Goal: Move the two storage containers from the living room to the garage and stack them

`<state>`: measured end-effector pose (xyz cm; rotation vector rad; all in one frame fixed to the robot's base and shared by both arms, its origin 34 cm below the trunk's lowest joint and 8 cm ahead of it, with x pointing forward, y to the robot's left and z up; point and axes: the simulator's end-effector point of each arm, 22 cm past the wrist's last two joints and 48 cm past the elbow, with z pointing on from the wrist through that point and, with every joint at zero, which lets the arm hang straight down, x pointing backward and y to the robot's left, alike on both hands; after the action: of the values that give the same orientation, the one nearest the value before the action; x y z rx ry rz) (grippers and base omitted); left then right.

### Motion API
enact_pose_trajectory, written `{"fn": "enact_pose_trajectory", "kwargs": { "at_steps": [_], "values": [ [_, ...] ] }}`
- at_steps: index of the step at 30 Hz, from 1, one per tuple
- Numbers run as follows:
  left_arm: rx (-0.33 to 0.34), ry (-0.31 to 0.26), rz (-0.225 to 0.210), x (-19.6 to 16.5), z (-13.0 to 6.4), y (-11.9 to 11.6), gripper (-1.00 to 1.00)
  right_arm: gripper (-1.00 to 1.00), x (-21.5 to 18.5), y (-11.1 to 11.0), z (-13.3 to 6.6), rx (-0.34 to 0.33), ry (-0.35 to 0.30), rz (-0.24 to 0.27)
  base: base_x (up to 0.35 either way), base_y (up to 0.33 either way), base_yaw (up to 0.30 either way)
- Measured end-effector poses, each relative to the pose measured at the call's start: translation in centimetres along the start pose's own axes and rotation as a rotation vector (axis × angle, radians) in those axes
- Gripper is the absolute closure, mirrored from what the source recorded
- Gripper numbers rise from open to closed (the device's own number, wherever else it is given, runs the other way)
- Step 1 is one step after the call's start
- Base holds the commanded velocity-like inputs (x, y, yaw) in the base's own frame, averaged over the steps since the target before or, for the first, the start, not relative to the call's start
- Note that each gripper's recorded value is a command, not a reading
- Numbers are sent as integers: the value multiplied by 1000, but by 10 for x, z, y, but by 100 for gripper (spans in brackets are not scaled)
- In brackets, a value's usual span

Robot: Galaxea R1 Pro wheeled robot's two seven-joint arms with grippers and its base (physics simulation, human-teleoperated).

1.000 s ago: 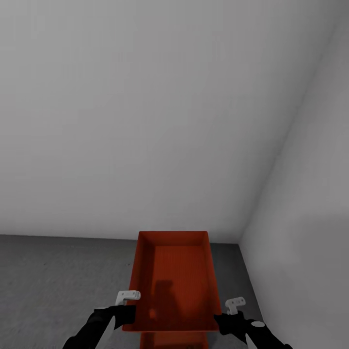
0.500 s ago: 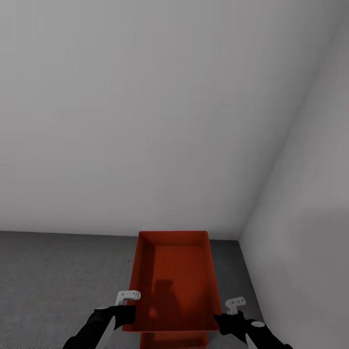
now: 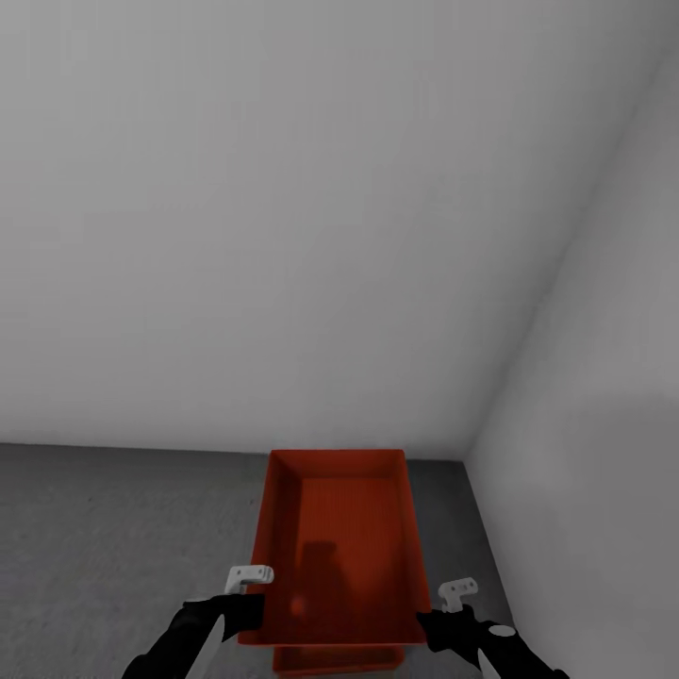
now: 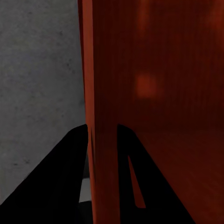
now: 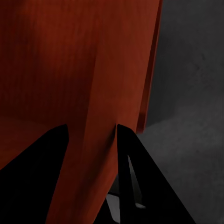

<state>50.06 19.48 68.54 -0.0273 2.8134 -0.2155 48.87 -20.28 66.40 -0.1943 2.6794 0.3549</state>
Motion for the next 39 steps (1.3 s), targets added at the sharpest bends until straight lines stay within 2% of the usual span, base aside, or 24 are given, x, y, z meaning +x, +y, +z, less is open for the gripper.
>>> {"fn": "enact_pose_trajectory", "kwargs": {
  "at_steps": [12, 19, 29, 39],
  "values": [
    [0, 9, -1, 4, 2, 1, 100, 100, 4, 0, 2, -1, 9, 2, 0, 0, 4],
    [0, 9, -1, 4, 2, 1, 100, 100, 4, 0, 2, -1, 9, 2, 0, 0, 154],
    [0, 9, -1, 4, 2, 1, 100, 100, 4, 0, 2, -1, 9, 2, 0, -1, 21],
    [0, 5, 0, 3, 2, 0, 100, 100, 3, -1, 2, 0, 4, 0, 0, -84, 0]
  ]
}}
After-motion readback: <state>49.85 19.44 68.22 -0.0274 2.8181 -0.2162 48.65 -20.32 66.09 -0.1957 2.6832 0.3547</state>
